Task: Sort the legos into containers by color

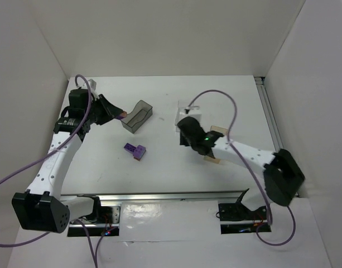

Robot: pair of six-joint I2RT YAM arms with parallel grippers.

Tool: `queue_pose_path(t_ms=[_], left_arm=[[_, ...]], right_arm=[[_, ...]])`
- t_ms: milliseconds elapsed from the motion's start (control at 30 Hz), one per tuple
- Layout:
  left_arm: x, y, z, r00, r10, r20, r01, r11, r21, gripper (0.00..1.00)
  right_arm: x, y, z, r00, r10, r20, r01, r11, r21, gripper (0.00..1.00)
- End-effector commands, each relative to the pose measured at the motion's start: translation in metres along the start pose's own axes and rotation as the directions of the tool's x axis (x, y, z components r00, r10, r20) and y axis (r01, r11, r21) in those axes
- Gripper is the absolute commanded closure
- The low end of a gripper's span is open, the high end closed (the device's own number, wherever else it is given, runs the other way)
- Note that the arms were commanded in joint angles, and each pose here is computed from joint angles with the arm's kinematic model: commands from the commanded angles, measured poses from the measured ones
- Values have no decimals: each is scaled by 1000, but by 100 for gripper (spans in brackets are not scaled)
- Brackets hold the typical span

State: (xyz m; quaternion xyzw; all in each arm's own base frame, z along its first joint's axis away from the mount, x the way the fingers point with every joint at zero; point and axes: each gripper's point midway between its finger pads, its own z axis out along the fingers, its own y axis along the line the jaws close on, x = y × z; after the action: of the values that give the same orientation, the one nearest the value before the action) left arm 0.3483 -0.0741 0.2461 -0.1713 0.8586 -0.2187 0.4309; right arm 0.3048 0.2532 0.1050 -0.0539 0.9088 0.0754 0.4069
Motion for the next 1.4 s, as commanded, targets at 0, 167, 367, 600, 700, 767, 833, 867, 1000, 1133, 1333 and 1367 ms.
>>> queue_pose_path(t_ms=[0,167,367,600,700,767,833,867,1000,1133,1333,1367], left_arm=[[-17,-21,-4,998,52,29,-55,994,92,100],[-4,-30,6,997,70,-30,-66,988,141,100],[26,-48,25,974,161,-162,-118,962,248,100],[59,-80,25,918,280,-280,-106,855,507,100],[67,-97,19,905,324,-277,-106,800,591,100],[76,-114,6,884,381,-269,-87,701,708,100],[87,-118,0,860,428,-277,-72,639,766,100],[93,-114,2,851,432,-299,-62,648,759,100],[105,-119,-12,828,487,-279,-44,553,832,100],[118,-127,-28,814,536,-223,-41,436,899,100],[126,-133,-39,809,566,-160,-55,343,938,100],[125,-134,-40,808,571,-141,-65,324,944,100]], right_arm=[[-25,-68,-26,979,147,144,-169,974,151,76],[-25,-124,-40,963,209,169,-245,940,236,74],[-7,-163,-12,977,201,76,-215,908,361,62],[-32,-158,-15,966,232,117,-259,902,346,27],[-58,-148,-28,954,252,163,-291,913,286,28],[-75,-121,-35,959,213,188,-242,958,154,49],[-98,-68,-51,966,146,211,-120,984,-134,59],[-96,-52,-54,974,122,190,-80,973,-219,61],[-93,22,-81,992,31,124,51,796,-604,52],[-90,64,-112,995,24,99,70,540,-838,23],[-74,99,-128,996,-69,64,86,376,-922,17],[-72,104,-131,995,-83,62,88,350,-933,17]])
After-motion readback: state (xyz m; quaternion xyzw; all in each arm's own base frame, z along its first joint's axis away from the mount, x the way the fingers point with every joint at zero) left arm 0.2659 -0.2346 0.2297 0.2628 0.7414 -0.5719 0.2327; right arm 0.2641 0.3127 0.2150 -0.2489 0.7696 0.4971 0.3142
